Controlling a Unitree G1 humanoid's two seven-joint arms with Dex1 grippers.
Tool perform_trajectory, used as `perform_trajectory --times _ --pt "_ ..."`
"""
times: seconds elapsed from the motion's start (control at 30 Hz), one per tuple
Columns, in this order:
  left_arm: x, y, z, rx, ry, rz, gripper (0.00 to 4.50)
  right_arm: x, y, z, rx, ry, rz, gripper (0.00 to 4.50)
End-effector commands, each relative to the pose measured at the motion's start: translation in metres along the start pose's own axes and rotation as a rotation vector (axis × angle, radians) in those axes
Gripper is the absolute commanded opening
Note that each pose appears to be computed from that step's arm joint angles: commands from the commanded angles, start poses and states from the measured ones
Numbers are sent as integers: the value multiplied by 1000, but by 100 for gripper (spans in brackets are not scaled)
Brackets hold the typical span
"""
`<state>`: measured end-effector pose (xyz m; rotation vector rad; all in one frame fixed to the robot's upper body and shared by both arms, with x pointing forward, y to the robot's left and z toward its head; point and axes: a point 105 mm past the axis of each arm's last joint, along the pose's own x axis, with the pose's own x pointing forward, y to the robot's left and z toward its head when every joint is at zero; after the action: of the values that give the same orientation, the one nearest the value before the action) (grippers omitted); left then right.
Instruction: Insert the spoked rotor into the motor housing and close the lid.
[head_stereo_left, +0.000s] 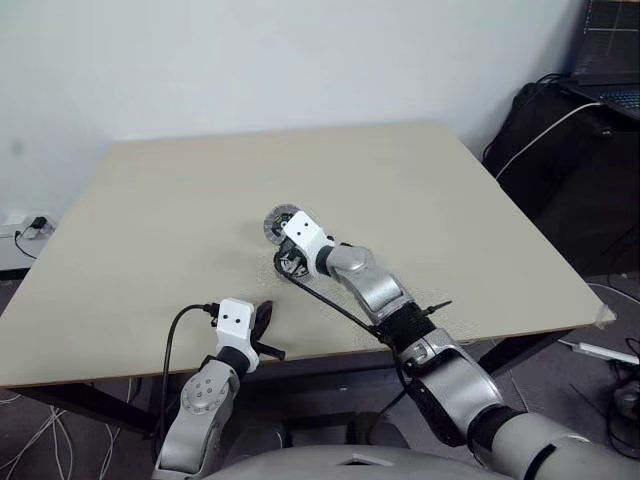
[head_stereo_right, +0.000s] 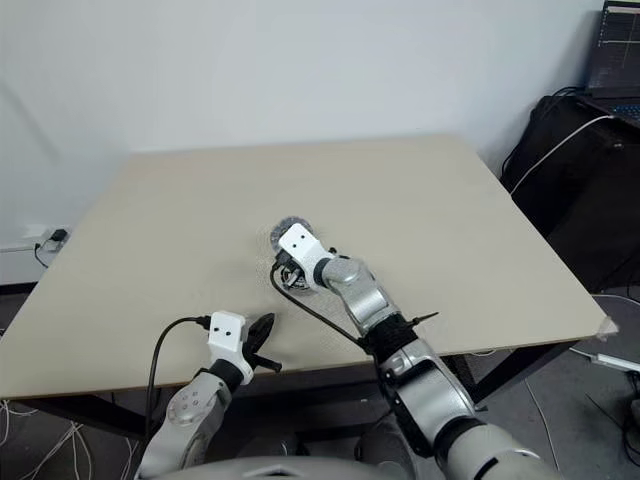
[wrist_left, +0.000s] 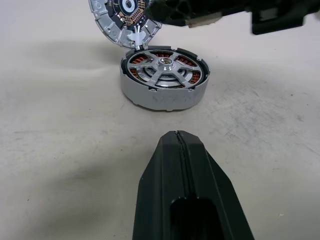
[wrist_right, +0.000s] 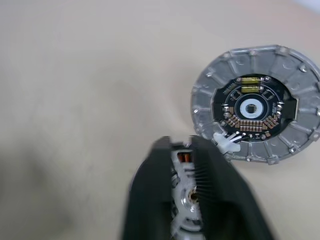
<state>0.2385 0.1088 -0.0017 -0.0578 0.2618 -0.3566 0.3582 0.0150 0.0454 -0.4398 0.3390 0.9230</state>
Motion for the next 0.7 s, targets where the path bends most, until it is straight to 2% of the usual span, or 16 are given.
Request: perform_trajectory --times 0.03,0.3,0.5,0.7 --pt "3 -2 12 11 -48 -9 0 -4 3 13 -180 30 61 192" --pt "3 -3 12 15 -60 -4 0 -5 6 -2 -443 185 181 192" --pt "4 -4 12 12 -64 -1 0 -4 12 -7 -484 227 258 192" --pt "4 -4 12 7 -68 5 0 2 8 -13 -475 262 253 192"
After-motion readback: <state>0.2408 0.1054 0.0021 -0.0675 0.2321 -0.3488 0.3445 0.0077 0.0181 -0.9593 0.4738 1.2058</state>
